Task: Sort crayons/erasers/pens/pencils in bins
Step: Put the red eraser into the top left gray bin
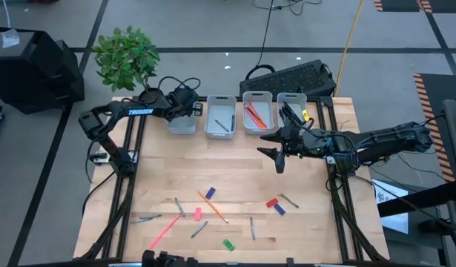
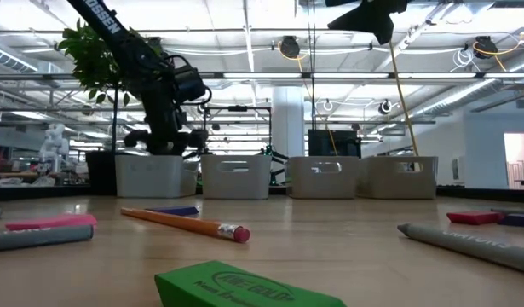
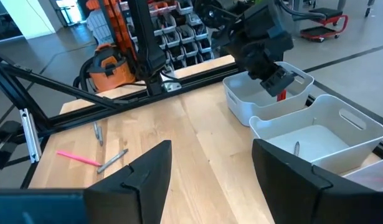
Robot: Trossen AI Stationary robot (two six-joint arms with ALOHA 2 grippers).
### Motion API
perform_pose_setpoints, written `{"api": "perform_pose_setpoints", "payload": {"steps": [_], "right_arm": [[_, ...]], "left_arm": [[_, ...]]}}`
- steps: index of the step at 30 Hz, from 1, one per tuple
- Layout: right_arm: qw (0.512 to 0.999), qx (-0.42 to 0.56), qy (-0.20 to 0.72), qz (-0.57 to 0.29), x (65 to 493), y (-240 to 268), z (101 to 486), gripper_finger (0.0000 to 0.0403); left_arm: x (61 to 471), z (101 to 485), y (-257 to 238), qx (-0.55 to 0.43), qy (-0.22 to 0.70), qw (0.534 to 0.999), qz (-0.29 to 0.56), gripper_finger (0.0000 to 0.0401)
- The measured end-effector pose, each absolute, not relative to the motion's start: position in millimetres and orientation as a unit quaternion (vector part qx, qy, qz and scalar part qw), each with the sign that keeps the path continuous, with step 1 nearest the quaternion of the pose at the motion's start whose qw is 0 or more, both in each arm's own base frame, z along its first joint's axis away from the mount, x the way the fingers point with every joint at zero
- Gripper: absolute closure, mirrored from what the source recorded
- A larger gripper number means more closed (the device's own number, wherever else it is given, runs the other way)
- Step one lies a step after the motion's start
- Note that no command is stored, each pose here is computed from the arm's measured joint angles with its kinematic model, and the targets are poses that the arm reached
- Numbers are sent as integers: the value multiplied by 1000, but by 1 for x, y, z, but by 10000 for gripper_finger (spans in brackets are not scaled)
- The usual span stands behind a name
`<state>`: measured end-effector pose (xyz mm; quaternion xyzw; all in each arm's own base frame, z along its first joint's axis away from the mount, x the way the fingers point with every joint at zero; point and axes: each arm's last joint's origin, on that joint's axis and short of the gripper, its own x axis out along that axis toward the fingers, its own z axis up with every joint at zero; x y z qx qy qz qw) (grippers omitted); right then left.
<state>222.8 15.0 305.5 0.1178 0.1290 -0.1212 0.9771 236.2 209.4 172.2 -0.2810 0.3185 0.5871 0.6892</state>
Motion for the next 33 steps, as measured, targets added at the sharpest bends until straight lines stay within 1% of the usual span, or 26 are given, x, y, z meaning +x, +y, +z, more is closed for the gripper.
{"api": "perform_pose_setpoints", "payload": {"steps": [5, 9, 12, 17, 20, 23, 25, 29, 31, 33], "right_arm": [[978, 119, 130, -116, 223, 15, 305, 188], [978, 123, 135, -103, 223, 16, 305, 188], [976, 121, 149, -99, 222, 16, 302, 188], [977, 110, 153, -98, 222, 16, 302, 188], [978, 99, 153, -96, 222, 16, 302, 188], [979, 83, 154, -99, 222, 16, 302, 188], [980, 72, 153, -105, 220, 15, 303, 188], [982, 66, 144, -104, 209, 14, 310, 188], [980, 63, 158, -105, 201, 13, 310, 188], [976, 60, 180, -107, 192, 12, 309, 188]], "left_arm": [[233, 172, 213, -281, 317, 685, 593, 247], [234, 181, 209, -285, 311, 703, 573, 233], [239, 194, 199, -278, 295, 725, 556, 235], [251, 222, 166, -259, 265, 776, 510, 252], [267, 235, 138, -251, 239, 815, 464, 265], [288, 245, 103, -234, 202, 864, 399, 276], [300, 253, 78, -218, 182, 887, 364, 280], [322, 277, 34, -185, 155, 917, 318, 283], [331, 287, 15, -167, 157, 929, 291, 283], [346, 302, -1, -157, 139, 942, 263, 283]]}}
